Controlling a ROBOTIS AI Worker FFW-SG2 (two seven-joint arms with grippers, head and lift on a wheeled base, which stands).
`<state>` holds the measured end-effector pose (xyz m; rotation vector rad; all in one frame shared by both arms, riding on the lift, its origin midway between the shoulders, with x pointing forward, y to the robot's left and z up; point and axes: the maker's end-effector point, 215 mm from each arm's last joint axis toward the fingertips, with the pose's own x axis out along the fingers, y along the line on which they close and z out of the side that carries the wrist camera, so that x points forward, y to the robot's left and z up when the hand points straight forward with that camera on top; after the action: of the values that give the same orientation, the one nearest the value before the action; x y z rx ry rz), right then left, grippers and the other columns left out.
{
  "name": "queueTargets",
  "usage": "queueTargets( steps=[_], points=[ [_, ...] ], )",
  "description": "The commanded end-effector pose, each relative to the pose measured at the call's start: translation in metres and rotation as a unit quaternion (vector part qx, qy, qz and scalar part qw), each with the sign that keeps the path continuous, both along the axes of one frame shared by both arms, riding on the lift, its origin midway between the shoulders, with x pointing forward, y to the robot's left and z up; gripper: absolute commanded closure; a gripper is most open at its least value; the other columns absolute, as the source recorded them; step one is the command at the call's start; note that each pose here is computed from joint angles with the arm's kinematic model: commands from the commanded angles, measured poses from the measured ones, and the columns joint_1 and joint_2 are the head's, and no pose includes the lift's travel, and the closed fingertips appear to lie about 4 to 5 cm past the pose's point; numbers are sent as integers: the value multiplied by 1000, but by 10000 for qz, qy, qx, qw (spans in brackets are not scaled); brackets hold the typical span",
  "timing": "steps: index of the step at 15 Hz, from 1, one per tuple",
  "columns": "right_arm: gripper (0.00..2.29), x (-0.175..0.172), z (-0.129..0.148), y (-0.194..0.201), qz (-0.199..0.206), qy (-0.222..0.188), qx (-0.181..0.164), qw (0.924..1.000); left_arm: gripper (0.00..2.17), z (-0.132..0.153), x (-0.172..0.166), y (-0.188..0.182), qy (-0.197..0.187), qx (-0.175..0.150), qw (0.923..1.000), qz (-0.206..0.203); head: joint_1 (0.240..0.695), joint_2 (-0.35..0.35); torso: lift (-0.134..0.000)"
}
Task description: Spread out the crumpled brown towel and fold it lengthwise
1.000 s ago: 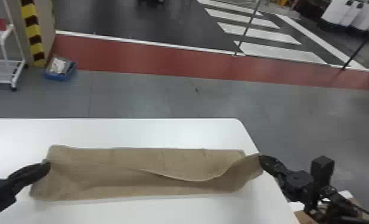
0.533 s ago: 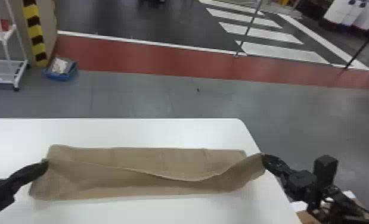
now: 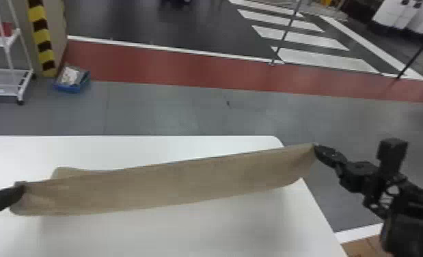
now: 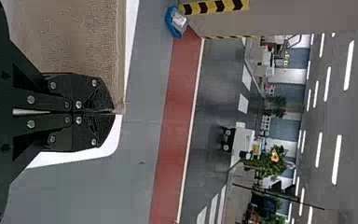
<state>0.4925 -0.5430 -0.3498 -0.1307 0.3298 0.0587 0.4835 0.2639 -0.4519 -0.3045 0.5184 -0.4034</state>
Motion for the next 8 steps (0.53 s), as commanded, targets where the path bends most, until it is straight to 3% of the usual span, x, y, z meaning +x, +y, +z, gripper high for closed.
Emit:
queueTargets(
  steps=[1,8],
  points=[
    [1450,49,15,14,59,29,-21,10000,1241,19,20,18,-187,117,9997,141,695,-311,0],
    [1450,140,41,63,160,52,111,9998,1241,76,121,67,-722,186,9953,620,695,-163,0]
  ],
)
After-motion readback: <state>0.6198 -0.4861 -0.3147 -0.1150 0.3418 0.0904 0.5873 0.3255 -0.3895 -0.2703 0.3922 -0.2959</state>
